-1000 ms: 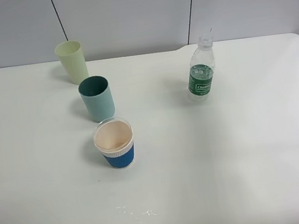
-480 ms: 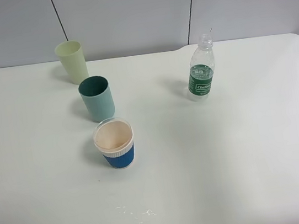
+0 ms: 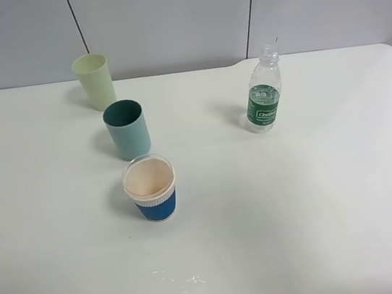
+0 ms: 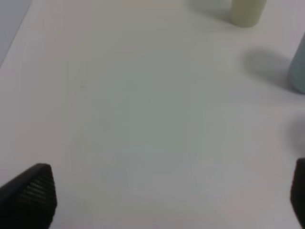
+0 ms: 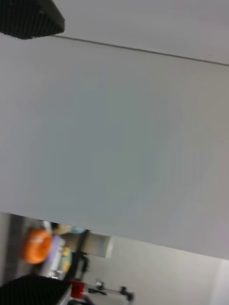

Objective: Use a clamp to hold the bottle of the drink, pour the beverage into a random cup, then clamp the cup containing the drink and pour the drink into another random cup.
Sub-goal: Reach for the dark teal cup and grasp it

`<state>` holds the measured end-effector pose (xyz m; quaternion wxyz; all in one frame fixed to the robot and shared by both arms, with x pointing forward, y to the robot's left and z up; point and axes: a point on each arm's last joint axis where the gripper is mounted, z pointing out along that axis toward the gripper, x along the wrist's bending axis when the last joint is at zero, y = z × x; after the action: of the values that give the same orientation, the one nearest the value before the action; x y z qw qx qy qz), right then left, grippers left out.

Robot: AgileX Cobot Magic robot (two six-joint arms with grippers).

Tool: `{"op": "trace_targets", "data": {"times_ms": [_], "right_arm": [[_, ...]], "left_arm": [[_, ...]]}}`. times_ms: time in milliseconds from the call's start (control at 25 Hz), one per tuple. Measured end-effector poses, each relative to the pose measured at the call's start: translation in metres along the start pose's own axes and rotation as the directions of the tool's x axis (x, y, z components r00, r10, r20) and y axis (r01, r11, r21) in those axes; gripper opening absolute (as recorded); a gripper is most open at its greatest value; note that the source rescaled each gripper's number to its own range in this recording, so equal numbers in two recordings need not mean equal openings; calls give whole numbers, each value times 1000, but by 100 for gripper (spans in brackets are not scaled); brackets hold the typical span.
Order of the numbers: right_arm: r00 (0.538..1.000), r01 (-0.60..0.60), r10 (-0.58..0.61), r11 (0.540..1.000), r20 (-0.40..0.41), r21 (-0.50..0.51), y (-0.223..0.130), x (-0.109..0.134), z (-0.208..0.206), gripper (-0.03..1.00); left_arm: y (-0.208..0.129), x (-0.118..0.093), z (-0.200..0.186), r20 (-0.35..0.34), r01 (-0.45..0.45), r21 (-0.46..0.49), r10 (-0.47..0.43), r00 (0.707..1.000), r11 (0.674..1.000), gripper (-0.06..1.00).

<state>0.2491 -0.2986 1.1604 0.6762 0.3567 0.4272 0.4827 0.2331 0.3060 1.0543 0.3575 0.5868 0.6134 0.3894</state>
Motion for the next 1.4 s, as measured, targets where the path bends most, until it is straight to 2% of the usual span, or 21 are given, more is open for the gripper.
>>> {"op": "trace_targets", "data": {"times_ms": [240,400,560,600,640,760,1080,1400], "right_arm": [[997,-72,71,982,7,177,-16,1,-20,99],[994,-112,105,939,39,326,-30,0,-36,99],[991,-130,123,845,49,518,-47,2,-46,99],[990,-136,128,822,53,553,-50,3,-48,99],[990,-136,128,822,53,553,-50,3,-48,99],[990,-135,129,754,57,643,-59,4,-54,99],[986,-133,161,641,36,756,-93,15,-55,99],[985,-136,168,641,34,755,-93,16,-55,99]], "left_arm": [[0,0,0,0,0,0,0,1000,1000,100],[0,0,0,0,0,0,0,1000,1000,100],[0,0,0,0,0,0,0,1000,1000,100],[0,0,0,0,0,0,0,1000,1000,100],[0,0,0,0,0,0,0,1000,1000,100],[0,0,0,0,0,0,0,1000,1000,100],[0,0,0,0,0,0,0,1000,1000,100],[0,0,0,0,0,0,0,1000,1000,100]]}}
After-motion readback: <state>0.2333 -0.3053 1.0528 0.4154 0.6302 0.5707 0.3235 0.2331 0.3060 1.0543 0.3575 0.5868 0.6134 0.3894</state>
